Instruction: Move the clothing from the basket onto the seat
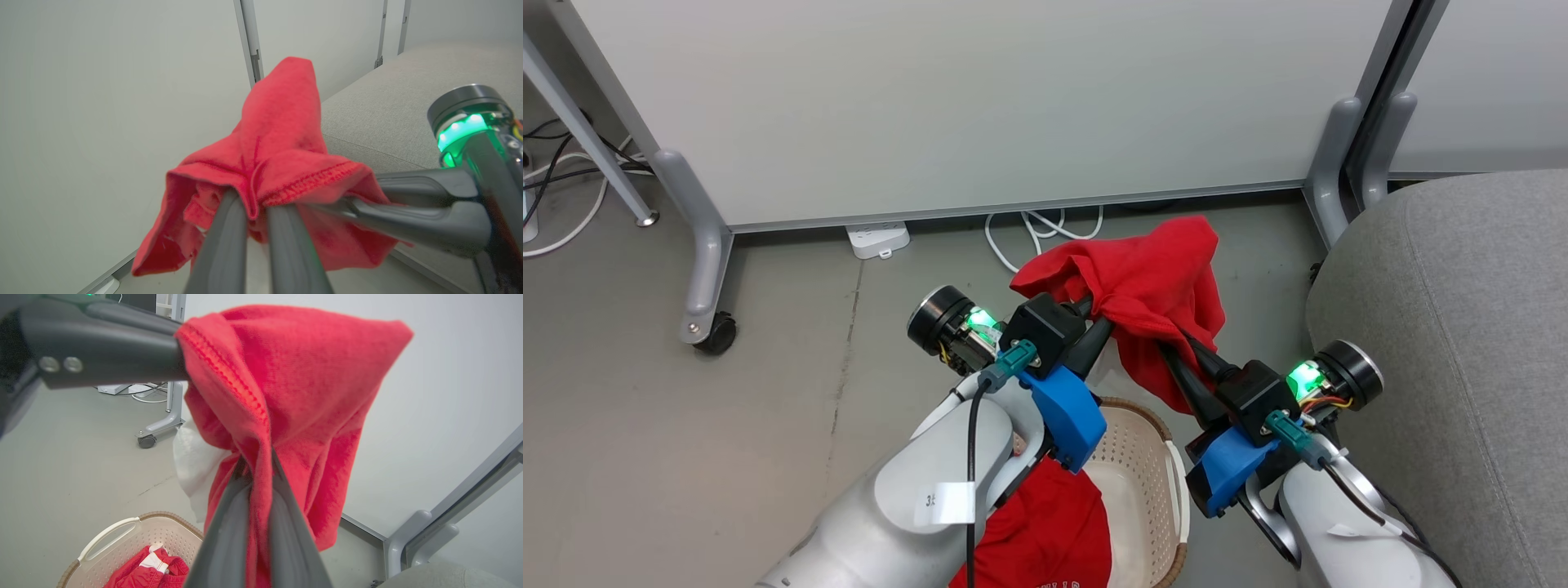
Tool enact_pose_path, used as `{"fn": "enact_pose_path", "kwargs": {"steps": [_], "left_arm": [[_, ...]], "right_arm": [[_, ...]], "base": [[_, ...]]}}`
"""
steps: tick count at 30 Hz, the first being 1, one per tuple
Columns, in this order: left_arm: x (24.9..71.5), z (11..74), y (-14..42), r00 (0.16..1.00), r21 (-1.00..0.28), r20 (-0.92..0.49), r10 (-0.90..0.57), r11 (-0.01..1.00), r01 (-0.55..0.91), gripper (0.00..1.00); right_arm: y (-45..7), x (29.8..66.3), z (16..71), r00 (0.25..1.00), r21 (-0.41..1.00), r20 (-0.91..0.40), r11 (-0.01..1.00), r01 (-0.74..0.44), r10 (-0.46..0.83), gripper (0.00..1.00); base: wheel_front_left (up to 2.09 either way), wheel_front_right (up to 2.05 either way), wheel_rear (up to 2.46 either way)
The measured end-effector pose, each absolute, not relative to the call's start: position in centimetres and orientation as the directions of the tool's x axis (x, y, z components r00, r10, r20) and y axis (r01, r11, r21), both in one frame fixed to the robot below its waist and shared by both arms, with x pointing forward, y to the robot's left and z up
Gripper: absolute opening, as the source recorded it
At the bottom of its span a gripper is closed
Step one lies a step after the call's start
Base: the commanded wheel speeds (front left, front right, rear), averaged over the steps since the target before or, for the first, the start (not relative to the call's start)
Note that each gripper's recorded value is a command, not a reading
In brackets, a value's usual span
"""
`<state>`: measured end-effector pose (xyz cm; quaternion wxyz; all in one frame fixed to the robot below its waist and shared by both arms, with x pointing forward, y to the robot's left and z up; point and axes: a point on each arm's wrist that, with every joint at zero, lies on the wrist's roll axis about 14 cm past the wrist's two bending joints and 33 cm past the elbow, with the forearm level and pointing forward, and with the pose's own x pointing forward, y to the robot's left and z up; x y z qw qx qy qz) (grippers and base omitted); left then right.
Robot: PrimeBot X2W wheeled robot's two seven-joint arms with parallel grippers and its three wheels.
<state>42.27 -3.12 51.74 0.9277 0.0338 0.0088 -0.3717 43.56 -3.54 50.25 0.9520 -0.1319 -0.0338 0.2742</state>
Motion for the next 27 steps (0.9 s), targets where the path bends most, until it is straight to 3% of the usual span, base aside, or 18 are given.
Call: {"fn": "enact_pose_path", "kwargs": {"steps": [20, 21, 22, 27], "left_arm": [[42.41, 51.76, -2.99, 0.728, 0.057, -0.041, -0.684, 0.726, 0.685, 0.0], [42.44, 51.77, -2.96, 0.729, 0.057, -0.041, -0.683, 0.727, 0.684, 0.19], [42.46, 51.77, -2.93, 0.73, 0.056, -0.041, -0.682, 0.728, 0.683, 1.0], [42.49, 51.8, -2.9, 0.732, 0.06, -0.041, -0.68, 0.73, 0.681, 1.0]], "right_arm": [[-3.7, 43.7, 50.61, 0.854, -0.248, 0.006, 0.828, -0.503, 0.521, 0.0], [-3.71, 43.71, 50.65, 0.854, -0.247, 0.007, 0.828, -0.503, 0.52, 0.0], [-3.71, 43.71, 50.69, 0.854, -0.245, 0.008, 0.829, -0.502, 0.52, 0.0], [-3.72, 43.68, 50.83, 0.854, -0.243, 0.012, 0.83, -0.501, 0.519, 0.0]], "base": [[0.0, 0.0, 0.0], [0.0, 0.0, 0.0], [0.0, 0.0, 0.0], [0.0, 0.0, 0.0]]}}
